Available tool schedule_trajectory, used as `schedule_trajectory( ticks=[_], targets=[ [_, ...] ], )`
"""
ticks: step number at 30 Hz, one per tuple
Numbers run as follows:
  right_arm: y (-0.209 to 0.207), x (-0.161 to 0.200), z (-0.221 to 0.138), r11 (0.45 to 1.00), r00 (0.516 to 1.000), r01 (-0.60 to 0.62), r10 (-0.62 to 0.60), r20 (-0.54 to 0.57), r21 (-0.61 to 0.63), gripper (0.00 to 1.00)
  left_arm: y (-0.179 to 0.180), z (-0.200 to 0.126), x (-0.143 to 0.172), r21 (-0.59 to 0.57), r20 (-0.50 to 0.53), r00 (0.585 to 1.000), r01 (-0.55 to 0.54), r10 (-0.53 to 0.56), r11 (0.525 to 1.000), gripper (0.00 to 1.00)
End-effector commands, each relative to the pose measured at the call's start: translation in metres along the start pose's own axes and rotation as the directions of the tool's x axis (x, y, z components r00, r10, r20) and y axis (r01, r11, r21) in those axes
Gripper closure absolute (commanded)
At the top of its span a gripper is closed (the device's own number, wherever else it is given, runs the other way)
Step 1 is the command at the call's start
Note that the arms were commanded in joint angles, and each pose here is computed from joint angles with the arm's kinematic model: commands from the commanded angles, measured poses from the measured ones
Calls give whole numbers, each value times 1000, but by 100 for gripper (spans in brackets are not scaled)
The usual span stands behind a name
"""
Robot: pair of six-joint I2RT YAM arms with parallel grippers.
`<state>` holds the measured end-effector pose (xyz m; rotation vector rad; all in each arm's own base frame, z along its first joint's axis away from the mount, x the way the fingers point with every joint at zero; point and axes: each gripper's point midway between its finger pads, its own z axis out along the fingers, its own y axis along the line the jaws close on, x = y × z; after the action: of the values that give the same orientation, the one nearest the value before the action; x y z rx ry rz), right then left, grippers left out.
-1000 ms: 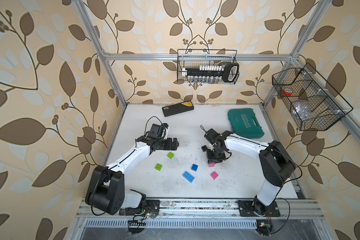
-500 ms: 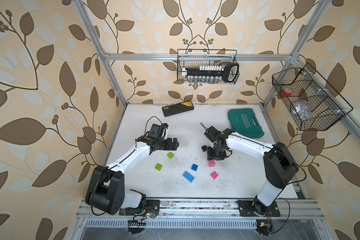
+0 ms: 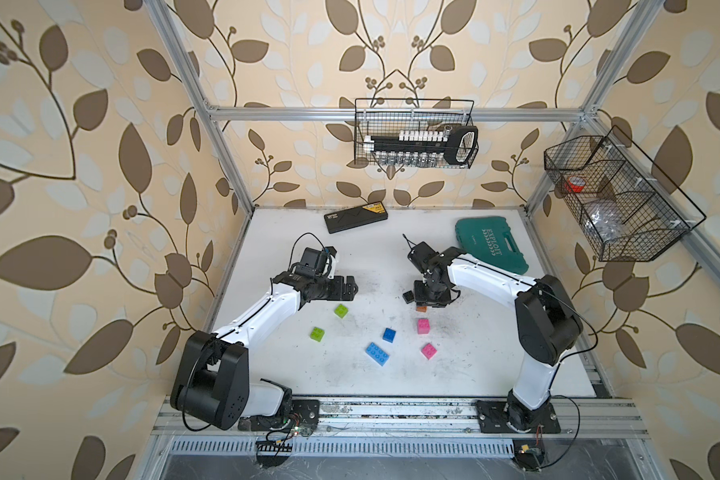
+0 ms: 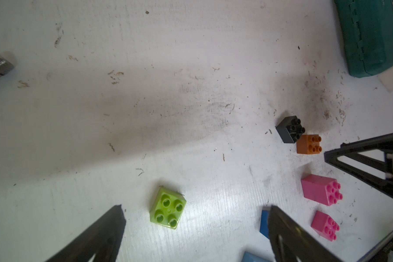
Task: Assemble the number 4 with lego
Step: Pick up the lego brick from the center of the board, then assemble the lego brick with the lego brick.
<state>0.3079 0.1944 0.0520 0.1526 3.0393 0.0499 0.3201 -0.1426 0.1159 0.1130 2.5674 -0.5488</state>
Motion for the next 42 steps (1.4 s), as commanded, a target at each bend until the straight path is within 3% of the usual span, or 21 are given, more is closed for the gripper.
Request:
schedule_trajectory(
  ticks=[1, 10, 22, 34, 42],
  targets=[
    [6, -12, 3, 1000, 1000, -15, 15, 27, 9, 57, -11, -12, -14, 14, 53, 998, -36, 35, 999, 1],
    [1, -18, 22, 999, 1000, -23, 22, 22, 45, 59, -10, -9, -13, 13, 47, 998, -34, 33, 999, 1],
    [-3, -18, 28, 998, 1000, -28, 28, 14, 52, 77, -9, -8, -12, 11, 42, 999, -32, 31, 999, 1],
    [-10, -6, -37, 1000, 998, -5, 6, 63, -27, 79, -11, -8, -13, 21, 42, 999, -30, 30, 999, 1],
    [-19, 25, -45, 998, 1000, 14, -13, 10, -54, 80, -12, -8, -12, 27, 41, 999, -31, 30, 999, 1]
  ],
)
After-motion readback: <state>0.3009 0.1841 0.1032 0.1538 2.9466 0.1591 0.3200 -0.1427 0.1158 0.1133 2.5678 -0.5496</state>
